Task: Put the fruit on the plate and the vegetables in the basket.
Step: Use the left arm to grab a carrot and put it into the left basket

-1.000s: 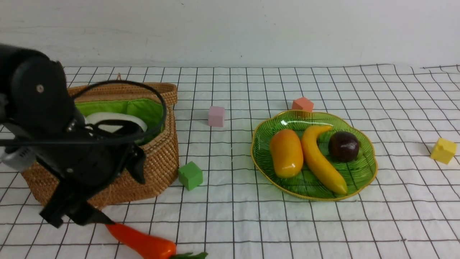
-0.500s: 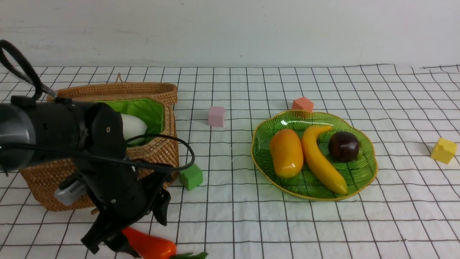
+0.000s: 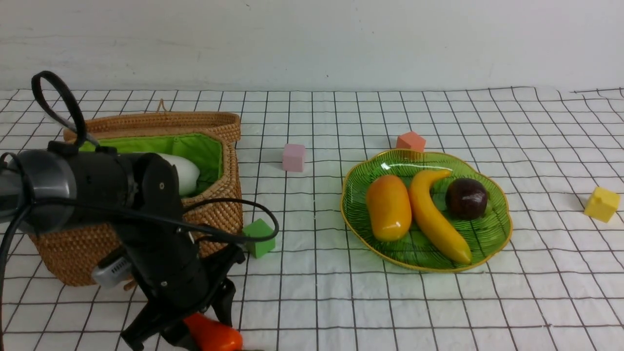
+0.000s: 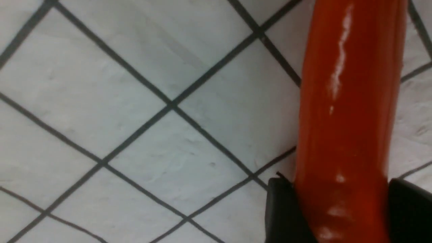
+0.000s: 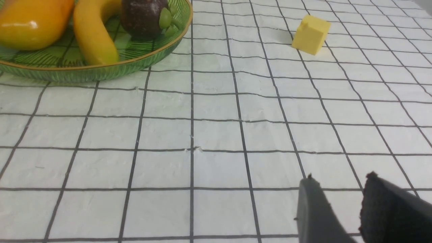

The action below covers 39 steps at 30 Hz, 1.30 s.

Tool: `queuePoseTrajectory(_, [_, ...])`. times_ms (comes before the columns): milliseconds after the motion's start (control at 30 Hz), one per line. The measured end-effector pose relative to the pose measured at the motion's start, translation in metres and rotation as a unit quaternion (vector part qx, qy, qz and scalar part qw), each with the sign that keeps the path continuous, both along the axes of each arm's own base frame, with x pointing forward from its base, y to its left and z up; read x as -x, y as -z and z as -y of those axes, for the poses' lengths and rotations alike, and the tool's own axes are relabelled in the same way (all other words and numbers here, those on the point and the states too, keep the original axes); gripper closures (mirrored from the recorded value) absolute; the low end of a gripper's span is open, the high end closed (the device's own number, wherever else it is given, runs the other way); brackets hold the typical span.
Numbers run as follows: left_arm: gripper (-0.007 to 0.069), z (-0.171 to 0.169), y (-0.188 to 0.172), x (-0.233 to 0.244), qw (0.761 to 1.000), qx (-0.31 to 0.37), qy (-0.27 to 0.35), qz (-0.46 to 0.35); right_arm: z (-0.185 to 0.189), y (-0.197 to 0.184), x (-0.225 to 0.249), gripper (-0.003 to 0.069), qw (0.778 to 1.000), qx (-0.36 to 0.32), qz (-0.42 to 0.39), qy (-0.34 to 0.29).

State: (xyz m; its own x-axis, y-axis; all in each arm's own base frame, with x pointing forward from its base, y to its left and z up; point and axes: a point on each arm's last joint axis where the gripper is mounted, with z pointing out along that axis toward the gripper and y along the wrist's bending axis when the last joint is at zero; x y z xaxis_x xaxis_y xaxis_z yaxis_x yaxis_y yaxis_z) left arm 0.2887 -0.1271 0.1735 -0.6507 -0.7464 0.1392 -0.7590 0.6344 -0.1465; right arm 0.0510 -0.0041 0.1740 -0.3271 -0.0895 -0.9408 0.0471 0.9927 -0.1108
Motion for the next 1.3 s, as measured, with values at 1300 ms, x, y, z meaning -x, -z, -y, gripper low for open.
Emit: queuePoseTrajectory(1300, [0.0070, -0.129, -0.107, -0.073, 0.941, 0.128, -0.201, 0.242, 0.000, 0.000, 0.000, 0.0421, 1.000, 0.000, 0.000, 0.000])
